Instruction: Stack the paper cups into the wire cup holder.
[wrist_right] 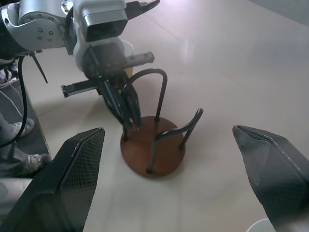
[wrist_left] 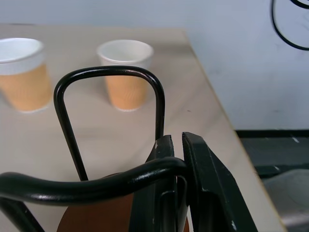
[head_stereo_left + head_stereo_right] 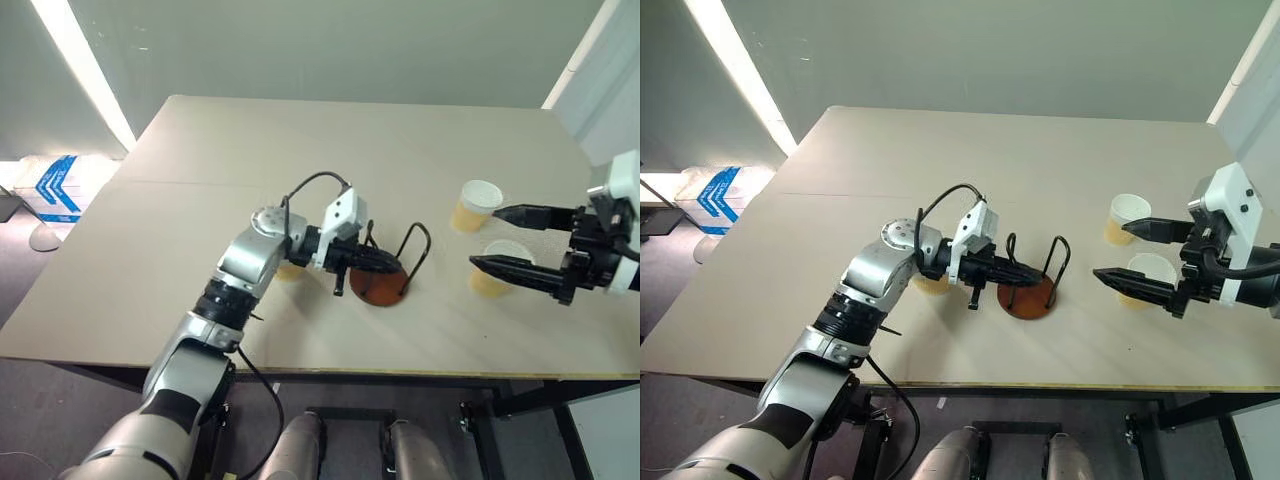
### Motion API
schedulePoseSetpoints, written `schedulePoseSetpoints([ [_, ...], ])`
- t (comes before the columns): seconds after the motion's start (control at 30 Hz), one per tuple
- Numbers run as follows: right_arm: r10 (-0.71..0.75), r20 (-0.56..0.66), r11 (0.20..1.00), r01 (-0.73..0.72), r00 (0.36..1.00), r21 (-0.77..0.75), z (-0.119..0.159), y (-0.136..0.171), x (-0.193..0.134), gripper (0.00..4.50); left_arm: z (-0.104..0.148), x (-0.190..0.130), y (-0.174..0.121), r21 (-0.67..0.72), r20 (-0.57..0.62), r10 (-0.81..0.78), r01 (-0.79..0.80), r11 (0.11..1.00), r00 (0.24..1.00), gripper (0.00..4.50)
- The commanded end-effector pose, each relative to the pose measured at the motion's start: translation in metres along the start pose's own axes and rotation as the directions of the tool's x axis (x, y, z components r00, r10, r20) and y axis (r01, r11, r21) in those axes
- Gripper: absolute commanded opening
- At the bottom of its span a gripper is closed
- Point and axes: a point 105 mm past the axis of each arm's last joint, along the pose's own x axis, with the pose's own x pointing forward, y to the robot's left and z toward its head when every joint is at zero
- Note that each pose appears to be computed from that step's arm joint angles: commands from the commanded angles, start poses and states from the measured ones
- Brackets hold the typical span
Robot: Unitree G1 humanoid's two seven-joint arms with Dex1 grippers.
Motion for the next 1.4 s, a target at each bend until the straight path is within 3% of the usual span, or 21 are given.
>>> schedulePoseSetpoints([
  [0.03, -0.03, 0.027, 0.999, 0.031, 0.999, -0.038, 0.01, 0.0, -0.006, 4.5, -0.005, 0.009, -0.009, 0.036, -0.026, -0.067, 0.068, 0.997, 0.997, 0.05],
  [0.17, -0.033, 0.027, 0.999, 0.034, 0.999, -0.035, 0.009, -0.001, -0.004, 4.5, -0.021, 0.012, -0.009, 0.068, -0.103, -0.06, 0.067, 0.995, 0.993, 0.05],
  [0.37, -0.035, 0.024, 0.999, 0.035, 0.999, -0.032, 0.008, -0.002, -0.003, 4.5, -0.038, 0.004, -0.008, 0.092, -0.197, -0.028, 0.047, 0.995, 0.98, 1.79],
  [0.63, -0.037, 0.007, 0.999, 0.037, 0.999, -0.033, 0.004, -0.006, -0.001, 4.5, -0.031, -0.009, -0.008, 0.134, -0.214, 0.018, 0.011, 0.991, 0.977, 4.47],
  [1.17, -0.084, -0.015, 0.986, 0.081, 0.996, -0.148, 0.013, -0.028, -0.002, 4.5, -0.016, -0.053, -0.018, 0.298, -0.312, 0.12, -0.023, 0.954, 0.942, 4.47],
  [1.4, -0.134, -0.012, 0.969, 0.128, 0.991, -0.212, 0.022, -0.051, 0.006, 4.5, 0.016, -0.08, -0.016, 0.258, -0.152, 0.193, -0.15, 0.955, 0.969, 4.47],
])
